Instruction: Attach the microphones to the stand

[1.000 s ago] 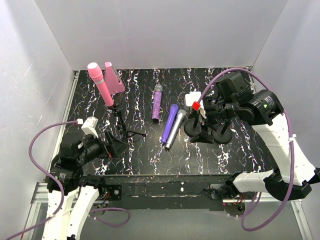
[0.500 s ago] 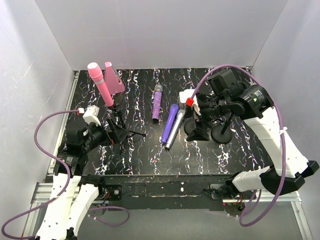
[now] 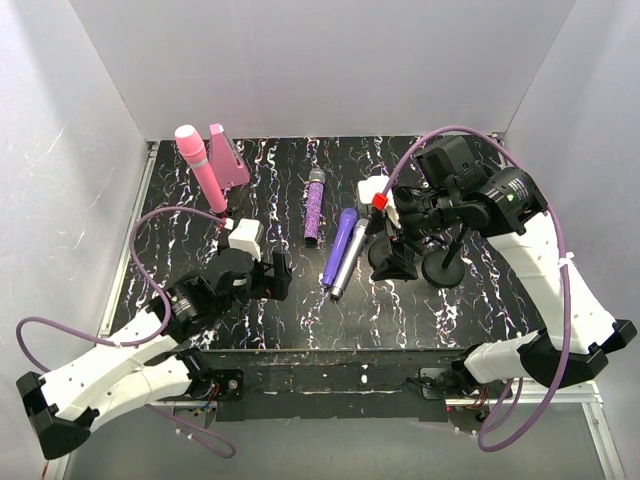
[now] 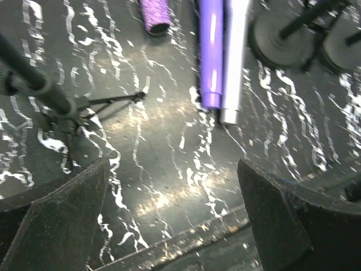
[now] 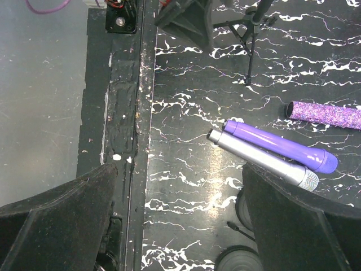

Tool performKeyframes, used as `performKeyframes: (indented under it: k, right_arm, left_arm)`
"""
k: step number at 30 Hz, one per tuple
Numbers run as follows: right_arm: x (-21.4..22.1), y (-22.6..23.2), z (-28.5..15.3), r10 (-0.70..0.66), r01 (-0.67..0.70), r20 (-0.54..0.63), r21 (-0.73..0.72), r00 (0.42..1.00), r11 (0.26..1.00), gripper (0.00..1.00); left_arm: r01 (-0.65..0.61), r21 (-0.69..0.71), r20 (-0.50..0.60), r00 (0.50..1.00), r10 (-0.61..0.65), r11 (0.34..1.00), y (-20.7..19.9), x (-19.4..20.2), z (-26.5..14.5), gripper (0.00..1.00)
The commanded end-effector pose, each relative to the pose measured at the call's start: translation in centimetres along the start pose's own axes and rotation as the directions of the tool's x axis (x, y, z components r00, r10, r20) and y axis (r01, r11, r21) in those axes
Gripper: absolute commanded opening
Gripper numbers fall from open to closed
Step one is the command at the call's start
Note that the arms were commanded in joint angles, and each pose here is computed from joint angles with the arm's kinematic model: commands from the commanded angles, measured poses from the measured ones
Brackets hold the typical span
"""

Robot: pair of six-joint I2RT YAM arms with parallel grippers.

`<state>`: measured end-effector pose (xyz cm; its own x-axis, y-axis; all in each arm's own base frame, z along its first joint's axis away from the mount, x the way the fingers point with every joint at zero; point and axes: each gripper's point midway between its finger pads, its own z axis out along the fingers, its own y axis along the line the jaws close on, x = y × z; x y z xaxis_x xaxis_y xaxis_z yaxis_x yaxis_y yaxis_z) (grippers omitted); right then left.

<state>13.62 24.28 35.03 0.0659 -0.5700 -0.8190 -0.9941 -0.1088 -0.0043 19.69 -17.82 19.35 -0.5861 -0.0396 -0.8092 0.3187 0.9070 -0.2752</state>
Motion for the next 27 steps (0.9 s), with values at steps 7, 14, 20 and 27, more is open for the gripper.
performKeyframes:
  k: [7,14,20,27]
  right_arm:
    - [-0.1,0.7,-0.4,-0.015,0.015,0.008,-0.016,1.000,1.000,0.98]
    - [-0.2,0.6,-0.3,-0.013,0.013,0.009,-0.019,1.000,1.000,0.98]
    - [-0.3,0.5,-0.3,-0.006,0.006,0.011,-0.019,1.000,1.000,0.98]
    - [0.0,0.5,-0.2,0.000,0.000,0.004,-0.017,1.000,1.000,0.98]
  left_arm:
    - [-0.020,-0.387,0.267,0.954,0.133,0.922,5.2,-4.9,1.9,0.88]
    - [-0.018,-0.508,0.333,0.918,0.216,0.861,6.9,-6.2,2.5,0.78]
    - [-0.008,-0.571,0.328,0.914,0.237,0.821,8.2,-6.7,4.4,0.69]
    - [0.064,-0.601,0.363,0.910,0.200,0.797,10.4,-7.5,5.6,0.37]
